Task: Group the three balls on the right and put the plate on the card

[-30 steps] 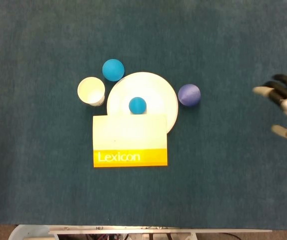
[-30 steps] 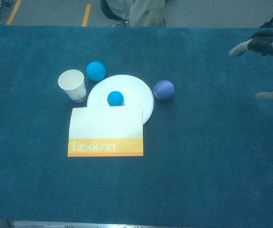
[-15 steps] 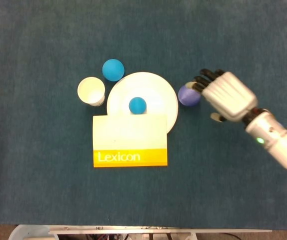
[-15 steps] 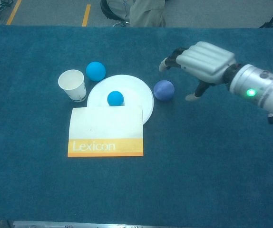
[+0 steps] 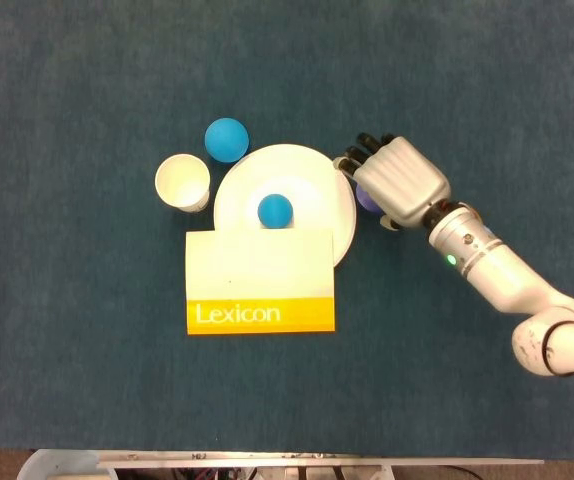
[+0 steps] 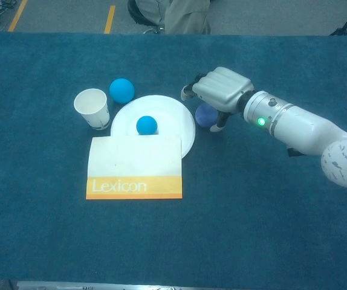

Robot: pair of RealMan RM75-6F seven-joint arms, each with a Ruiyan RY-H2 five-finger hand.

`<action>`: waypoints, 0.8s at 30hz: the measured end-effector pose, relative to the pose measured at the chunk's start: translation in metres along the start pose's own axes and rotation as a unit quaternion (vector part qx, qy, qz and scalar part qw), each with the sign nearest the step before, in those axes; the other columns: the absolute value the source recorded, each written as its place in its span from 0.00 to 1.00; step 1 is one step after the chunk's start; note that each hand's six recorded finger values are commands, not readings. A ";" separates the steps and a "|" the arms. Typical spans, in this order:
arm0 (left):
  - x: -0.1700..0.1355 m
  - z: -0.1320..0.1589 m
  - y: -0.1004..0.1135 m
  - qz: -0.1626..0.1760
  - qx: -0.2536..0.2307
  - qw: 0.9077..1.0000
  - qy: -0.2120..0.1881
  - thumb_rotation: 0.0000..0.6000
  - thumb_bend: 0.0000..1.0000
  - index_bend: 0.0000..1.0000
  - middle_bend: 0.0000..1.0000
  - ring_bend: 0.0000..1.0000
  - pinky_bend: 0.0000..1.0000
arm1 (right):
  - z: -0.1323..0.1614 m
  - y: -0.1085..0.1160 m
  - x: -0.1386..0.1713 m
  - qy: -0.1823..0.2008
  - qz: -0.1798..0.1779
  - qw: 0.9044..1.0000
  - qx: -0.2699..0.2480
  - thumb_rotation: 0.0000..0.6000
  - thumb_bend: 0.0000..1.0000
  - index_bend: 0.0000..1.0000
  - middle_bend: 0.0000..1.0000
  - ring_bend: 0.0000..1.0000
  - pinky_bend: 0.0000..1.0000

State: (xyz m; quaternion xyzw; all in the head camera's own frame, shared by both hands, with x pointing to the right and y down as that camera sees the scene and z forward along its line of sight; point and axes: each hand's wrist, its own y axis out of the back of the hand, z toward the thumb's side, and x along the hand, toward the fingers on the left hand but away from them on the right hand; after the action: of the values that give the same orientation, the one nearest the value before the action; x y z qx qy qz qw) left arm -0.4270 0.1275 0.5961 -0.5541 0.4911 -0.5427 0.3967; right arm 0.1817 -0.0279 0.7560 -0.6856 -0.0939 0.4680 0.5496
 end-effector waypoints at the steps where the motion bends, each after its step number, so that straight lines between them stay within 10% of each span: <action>1: 0.000 0.000 0.000 -0.001 -0.001 1.000 0.000 1.00 0.44 0.34 0.31 0.27 0.22 | -0.001 -0.002 -0.001 -0.003 0.003 1.000 0.000 1.00 0.04 0.24 0.28 0.18 0.36; 24: 0.000 -0.001 -0.003 -0.005 -0.003 1.000 0.000 1.00 0.44 0.34 0.31 0.27 0.22 | -0.041 -0.019 -0.012 -0.062 0.002 0.998 -0.021 1.00 0.21 0.42 0.38 0.29 0.64</action>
State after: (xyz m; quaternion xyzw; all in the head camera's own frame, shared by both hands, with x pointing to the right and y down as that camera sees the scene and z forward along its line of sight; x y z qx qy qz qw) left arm -0.4279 0.1283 0.5988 -0.5578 0.4901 -0.5429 0.3923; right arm 0.2130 -0.0562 0.7768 -0.6670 -0.1364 0.5083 0.5274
